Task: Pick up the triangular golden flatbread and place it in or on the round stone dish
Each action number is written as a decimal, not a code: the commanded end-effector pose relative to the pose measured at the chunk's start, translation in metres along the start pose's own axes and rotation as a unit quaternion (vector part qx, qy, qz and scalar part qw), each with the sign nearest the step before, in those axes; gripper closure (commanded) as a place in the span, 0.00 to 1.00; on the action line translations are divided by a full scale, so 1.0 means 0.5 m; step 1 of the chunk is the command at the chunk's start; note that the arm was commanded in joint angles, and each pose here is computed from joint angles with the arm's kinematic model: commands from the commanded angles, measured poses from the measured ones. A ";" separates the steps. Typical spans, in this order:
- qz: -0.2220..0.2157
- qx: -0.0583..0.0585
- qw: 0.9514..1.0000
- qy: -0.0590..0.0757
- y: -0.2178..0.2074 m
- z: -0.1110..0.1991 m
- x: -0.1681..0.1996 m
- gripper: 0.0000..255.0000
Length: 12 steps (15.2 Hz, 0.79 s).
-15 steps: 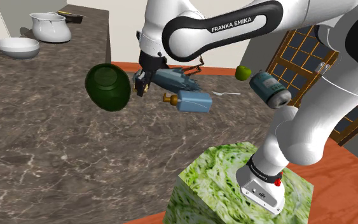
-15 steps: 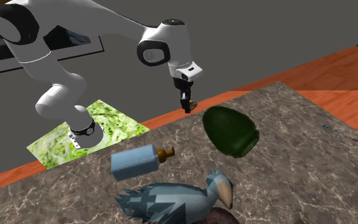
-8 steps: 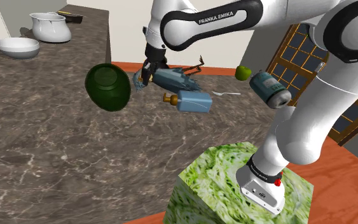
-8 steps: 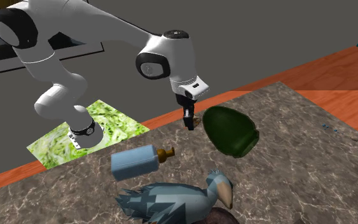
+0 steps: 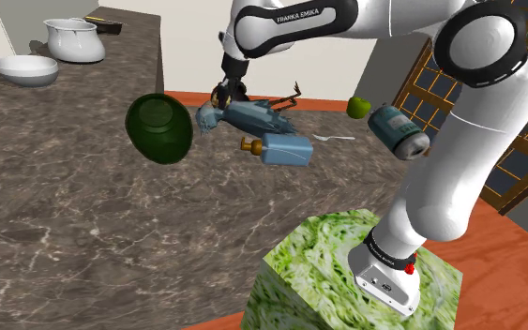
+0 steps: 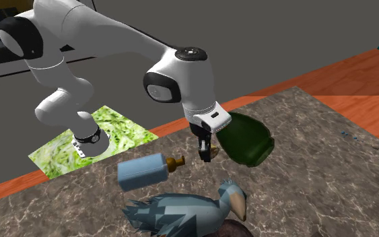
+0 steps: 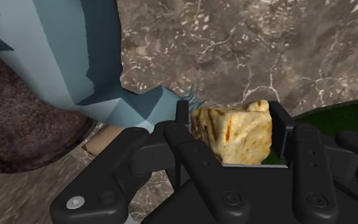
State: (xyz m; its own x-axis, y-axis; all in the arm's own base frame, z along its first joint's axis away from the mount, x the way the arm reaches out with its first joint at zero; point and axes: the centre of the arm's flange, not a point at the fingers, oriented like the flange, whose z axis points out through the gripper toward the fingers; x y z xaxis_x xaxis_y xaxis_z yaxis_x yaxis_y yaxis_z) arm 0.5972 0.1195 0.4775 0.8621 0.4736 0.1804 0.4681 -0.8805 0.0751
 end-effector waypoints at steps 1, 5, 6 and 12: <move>-0.001 0.000 1.000 0.000 0.049 0.013 0.012 1.00; -0.001 0.000 1.000 0.000 0.152 0.026 0.035 1.00; -0.001 0.000 1.000 0.000 0.177 0.029 0.040 1.00; -0.001 0.000 1.000 0.000 0.331 0.048 0.074 1.00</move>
State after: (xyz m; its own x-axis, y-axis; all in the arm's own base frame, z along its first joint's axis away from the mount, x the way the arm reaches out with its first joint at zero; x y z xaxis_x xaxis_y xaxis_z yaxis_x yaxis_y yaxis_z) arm 0.7026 0.0007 0.4720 0.8618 0.4741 0.1805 0.4684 -0.8803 0.0756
